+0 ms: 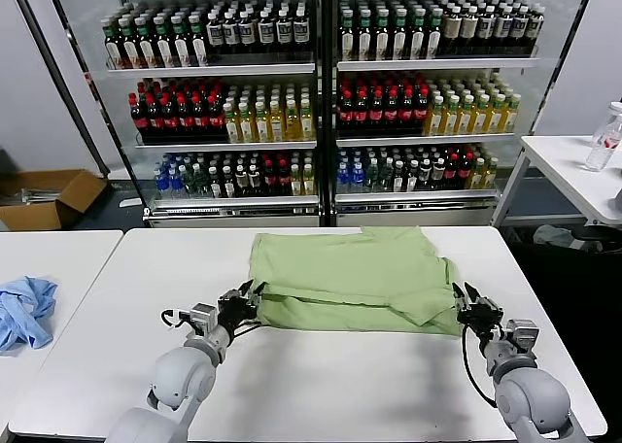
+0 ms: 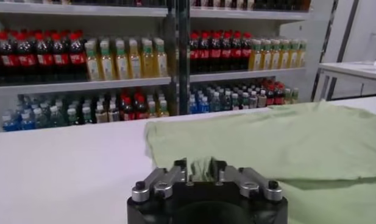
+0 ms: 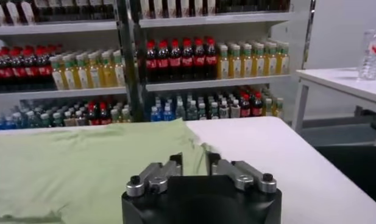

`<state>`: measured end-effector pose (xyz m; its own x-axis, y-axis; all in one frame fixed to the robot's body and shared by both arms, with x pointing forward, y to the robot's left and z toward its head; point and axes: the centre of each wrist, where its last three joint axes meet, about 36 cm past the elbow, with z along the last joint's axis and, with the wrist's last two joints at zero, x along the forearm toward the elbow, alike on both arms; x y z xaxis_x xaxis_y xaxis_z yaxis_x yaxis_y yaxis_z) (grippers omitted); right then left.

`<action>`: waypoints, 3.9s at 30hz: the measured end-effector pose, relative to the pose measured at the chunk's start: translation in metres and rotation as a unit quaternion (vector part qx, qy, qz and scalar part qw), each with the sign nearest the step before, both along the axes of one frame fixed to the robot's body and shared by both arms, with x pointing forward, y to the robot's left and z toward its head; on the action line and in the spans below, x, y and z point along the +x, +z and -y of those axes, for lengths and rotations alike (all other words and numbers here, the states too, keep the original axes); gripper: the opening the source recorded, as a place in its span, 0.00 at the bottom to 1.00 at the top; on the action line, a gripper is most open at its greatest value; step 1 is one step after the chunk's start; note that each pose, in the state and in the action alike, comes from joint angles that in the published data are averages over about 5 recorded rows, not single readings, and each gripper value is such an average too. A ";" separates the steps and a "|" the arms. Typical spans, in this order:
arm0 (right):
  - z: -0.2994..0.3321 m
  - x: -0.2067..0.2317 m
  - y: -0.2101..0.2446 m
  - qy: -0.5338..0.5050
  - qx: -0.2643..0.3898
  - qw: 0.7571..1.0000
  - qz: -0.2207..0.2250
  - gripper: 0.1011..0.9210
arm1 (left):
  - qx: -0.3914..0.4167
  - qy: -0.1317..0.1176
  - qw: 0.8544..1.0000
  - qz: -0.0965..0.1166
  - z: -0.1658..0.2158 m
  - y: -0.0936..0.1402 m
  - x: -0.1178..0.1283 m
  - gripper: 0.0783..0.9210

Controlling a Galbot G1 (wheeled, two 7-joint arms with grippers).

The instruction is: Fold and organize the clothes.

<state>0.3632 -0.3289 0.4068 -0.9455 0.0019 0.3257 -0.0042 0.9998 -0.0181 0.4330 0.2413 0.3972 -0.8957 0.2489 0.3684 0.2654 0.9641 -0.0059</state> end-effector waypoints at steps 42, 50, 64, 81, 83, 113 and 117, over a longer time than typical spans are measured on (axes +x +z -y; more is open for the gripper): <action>-0.018 -0.048 0.000 0.037 0.027 0.997 -0.062 0.00 | 0.032 -0.010 0.996 -0.079 -0.005 -0.004 -0.055 0.01; -0.036 -0.104 0.018 0.055 -0.002 0.996 -0.071 0.00 | 0.056 -0.002 0.995 -0.087 -0.047 0.019 -0.112 0.01; -0.051 -0.139 0.055 0.065 -0.027 0.996 -0.059 0.28 | 0.087 -0.010 0.992 -0.089 -0.057 0.052 -0.163 0.22; -0.059 0.040 0.049 0.052 0.014 0.999 -0.007 0.84 | 0.061 -0.020 0.998 -0.013 -0.059 0.057 -0.048 0.80; -0.063 0.068 0.045 0.051 0.017 0.999 -0.007 0.87 | 0.060 -0.022 0.998 -0.013 -0.060 0.052 -0.027 0.85; -0.122 0.285 -0.013 0.015 0.009 0.998 -0.068 0.78 | 0.067 -0.014 0.994 -0.083 -0.096 0.002 0.128 0.83; -0.123 0.287 -0.017 0.013 0.005 0.997 -0.079 0.64 | 0.065 -0.017 0.994 -0.087 -0.098 0.001 0.129 0.69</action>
